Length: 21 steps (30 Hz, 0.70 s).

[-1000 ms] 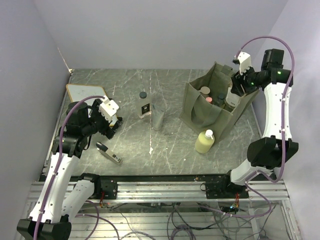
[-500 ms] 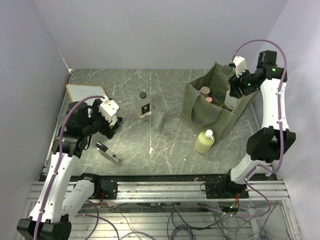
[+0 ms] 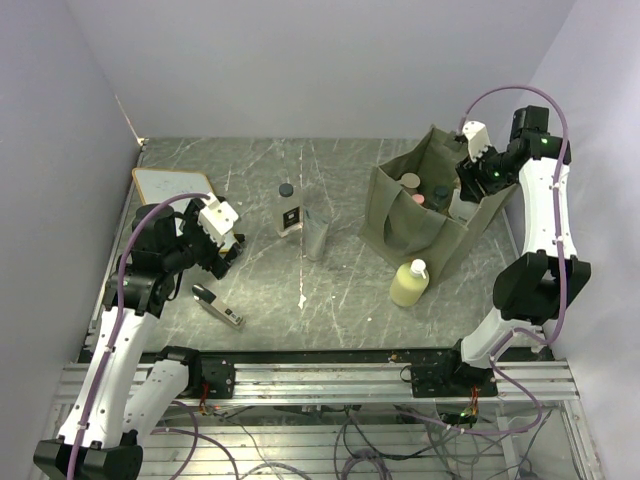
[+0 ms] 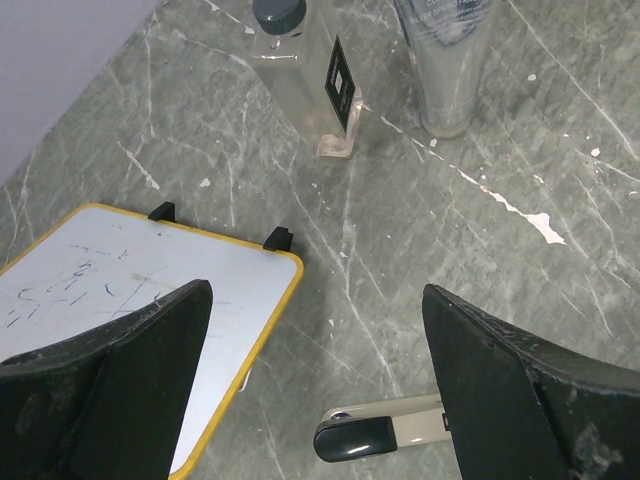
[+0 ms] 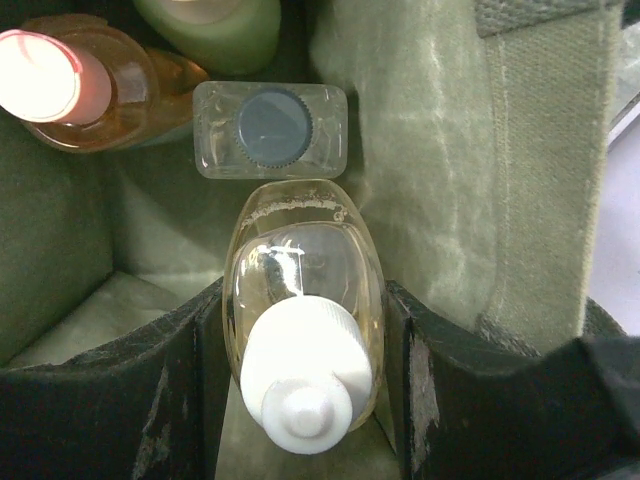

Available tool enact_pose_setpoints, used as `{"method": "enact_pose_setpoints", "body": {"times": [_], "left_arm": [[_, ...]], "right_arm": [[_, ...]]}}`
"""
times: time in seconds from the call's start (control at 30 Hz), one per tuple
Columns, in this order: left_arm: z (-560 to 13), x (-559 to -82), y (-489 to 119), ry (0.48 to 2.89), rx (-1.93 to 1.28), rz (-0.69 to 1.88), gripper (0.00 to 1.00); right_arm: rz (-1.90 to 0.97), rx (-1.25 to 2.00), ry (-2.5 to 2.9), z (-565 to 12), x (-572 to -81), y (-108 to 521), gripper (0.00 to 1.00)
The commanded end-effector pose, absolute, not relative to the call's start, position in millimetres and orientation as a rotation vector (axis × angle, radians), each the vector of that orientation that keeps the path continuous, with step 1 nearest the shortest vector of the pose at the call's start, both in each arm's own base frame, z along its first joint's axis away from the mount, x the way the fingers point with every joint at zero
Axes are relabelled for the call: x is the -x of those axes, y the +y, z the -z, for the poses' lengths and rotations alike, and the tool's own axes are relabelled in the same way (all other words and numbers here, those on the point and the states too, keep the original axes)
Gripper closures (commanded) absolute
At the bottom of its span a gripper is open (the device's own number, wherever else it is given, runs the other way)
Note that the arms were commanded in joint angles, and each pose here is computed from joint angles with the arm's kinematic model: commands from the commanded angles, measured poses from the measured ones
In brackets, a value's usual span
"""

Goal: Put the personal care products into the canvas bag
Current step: Place the care product in the canvas bag.

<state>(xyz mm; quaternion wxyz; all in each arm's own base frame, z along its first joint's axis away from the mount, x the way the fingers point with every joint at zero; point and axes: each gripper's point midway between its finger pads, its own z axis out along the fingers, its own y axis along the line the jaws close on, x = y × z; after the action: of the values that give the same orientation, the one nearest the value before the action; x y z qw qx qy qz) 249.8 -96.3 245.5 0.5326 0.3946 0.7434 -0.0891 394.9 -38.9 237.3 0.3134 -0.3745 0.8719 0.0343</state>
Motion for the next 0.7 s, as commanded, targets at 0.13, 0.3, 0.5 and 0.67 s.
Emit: {"method": "enact_pose_setpoints", "body": {"times": [0.13,0.3,0.5,0.67], "left_arm": [[-253.2,-250.5,-100.8,1.72,-0.958,0.228,0.03],[-253.2,-250.5,-102.0,1.716,-0.961,0.235,0.03],[-254.8,-250.9,-102.6,1.715,-0.963,0.238,0.03],[-255.0,-251.4,-102.8,1.714,-0.964,0.239,0.03]], "right_arm": [[-0.027,1.048,2.312,-224.4,-395.7,-48.0,0.97],[-0.027,1.059,2.335,-215.2,-395.0,-45.5,0.94],[-0.036,1.065,2.339,-215.9,-400.4,-31.0,0.93],[-0.024,1.088,2.297,-230.6,-405.6,-11.8,0.94]]}}
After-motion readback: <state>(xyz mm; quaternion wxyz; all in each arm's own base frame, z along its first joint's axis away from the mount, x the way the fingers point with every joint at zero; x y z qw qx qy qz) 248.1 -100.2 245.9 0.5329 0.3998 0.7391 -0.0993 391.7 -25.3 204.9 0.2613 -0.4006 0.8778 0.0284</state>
